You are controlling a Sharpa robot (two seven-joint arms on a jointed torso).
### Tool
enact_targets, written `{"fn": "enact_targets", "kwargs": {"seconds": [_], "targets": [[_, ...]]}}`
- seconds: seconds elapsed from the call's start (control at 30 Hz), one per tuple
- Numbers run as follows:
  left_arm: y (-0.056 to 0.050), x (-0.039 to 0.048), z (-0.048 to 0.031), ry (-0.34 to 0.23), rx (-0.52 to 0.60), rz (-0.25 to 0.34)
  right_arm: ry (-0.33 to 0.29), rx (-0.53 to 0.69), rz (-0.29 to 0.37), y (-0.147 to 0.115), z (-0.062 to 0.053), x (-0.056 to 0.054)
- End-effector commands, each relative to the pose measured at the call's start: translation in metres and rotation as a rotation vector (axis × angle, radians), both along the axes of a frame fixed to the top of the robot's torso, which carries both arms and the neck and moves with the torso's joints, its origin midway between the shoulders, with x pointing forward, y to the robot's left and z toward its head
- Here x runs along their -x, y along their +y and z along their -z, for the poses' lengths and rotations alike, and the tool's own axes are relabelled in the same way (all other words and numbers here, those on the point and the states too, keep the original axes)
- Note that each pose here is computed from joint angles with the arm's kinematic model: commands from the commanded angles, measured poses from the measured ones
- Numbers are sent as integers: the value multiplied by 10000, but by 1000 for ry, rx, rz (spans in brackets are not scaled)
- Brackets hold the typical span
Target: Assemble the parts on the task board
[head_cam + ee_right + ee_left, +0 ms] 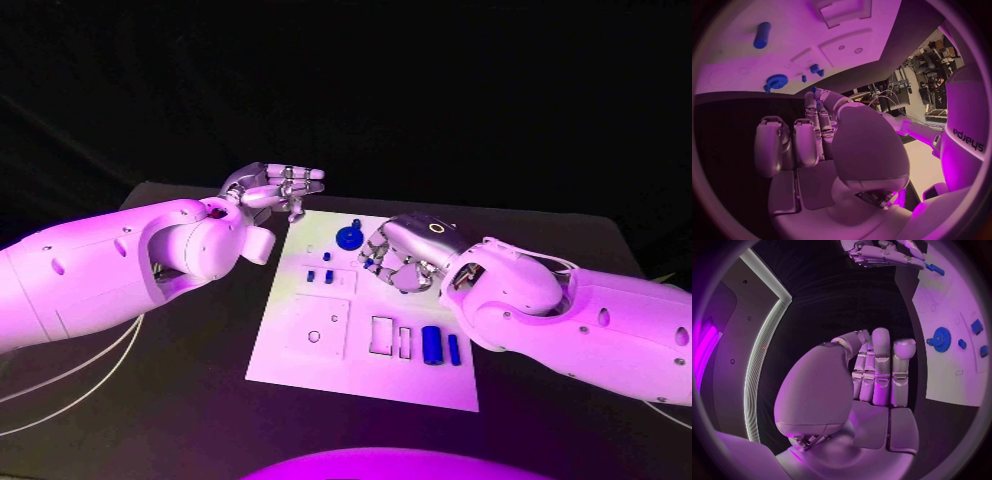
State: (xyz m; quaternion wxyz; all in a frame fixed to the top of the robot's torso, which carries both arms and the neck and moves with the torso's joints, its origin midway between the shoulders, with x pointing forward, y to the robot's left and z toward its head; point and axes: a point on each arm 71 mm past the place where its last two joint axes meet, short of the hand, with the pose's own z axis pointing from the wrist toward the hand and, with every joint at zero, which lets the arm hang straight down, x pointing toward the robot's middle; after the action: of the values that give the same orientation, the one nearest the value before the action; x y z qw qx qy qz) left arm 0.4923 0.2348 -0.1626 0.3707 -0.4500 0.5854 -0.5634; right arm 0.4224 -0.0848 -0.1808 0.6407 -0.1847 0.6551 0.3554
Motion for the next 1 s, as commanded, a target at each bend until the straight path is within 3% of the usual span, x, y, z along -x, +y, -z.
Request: {"fn": "enact_targets", "kwargs": {"seconds": [0.03,0.37,1.0], "targets": [[-57,-3,-12,-4,15,24,20,2,-40,115,96,33],[-151,-25,-3,-2,24,40,98,21,-90,436,416,128],[-180,-31,1,-1,27,48,165,71,-99,508,643,153]]}}
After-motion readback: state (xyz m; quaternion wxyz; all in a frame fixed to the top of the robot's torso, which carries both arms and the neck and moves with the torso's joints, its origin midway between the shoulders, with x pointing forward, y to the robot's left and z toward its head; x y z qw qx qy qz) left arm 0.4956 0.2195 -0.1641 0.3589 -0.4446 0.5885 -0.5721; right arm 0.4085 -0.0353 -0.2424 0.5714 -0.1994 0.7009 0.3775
